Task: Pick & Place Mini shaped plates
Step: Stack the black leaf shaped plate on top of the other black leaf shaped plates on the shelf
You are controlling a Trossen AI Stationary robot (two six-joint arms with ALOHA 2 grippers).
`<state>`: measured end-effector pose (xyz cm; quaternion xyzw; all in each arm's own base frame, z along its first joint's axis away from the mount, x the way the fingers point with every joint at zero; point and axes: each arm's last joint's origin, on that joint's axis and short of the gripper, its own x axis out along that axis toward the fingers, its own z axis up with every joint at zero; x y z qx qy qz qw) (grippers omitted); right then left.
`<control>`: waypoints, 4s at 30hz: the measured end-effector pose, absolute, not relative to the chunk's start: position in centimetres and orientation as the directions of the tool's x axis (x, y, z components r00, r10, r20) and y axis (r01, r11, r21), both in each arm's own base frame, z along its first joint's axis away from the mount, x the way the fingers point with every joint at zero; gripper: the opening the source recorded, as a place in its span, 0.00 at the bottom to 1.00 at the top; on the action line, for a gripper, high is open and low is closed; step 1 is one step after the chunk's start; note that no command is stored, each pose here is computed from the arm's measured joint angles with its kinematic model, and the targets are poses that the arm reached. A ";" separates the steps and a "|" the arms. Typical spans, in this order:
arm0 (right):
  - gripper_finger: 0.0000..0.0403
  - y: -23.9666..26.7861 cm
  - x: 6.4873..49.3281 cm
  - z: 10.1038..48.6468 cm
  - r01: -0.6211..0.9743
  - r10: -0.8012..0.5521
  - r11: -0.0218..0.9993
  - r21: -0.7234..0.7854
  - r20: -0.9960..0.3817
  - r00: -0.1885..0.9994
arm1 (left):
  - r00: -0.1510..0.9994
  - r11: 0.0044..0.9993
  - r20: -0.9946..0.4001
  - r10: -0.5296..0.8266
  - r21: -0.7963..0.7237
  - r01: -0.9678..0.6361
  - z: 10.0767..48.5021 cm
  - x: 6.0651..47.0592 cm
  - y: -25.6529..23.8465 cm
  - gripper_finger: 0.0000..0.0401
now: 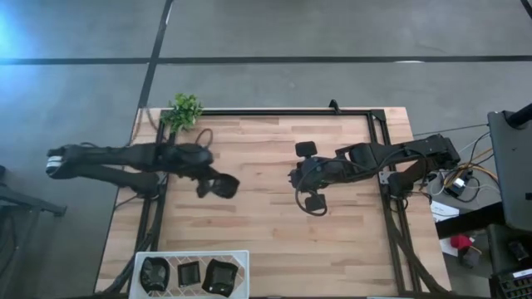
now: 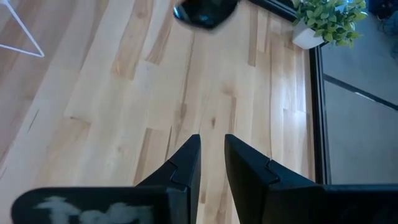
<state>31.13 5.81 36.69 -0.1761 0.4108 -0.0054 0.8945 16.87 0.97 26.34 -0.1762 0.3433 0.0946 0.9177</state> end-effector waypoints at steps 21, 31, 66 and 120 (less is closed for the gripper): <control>0.17 6.0 31.9 37.4 -0.100 -0.137 0.946 -0.310 -0.658 0.740 | 0.576 0.891 -0.689 -0.440 -0.415 0.184 35.1 6.9 -1.1 0.00; 0.17 6.0 32.2 37.7 -0.088 -0.131 0.948 -0.305 -0.629 0.766 | 0.481 0.837 -0.689 -0.543 -0.495 0.235 34.8 6.9 -1.7 0.00; 0.17 5.9 31.7 38.3 -0.085 -0.126 0.950 -0.300 -0.618 0.776 | 0.411 0.833 -0.726 -0.552 -0.496 0.244 34.4 8.2 -2.2 0.00; 0.17 5.8 31.5 38.5 -0.072 -0.125 0.955 -0.286 -0.614 0.779 | 0.050 0.751 -0.770 -0.636 -0.602 0.270 31.7 10.9 -16.2 0.00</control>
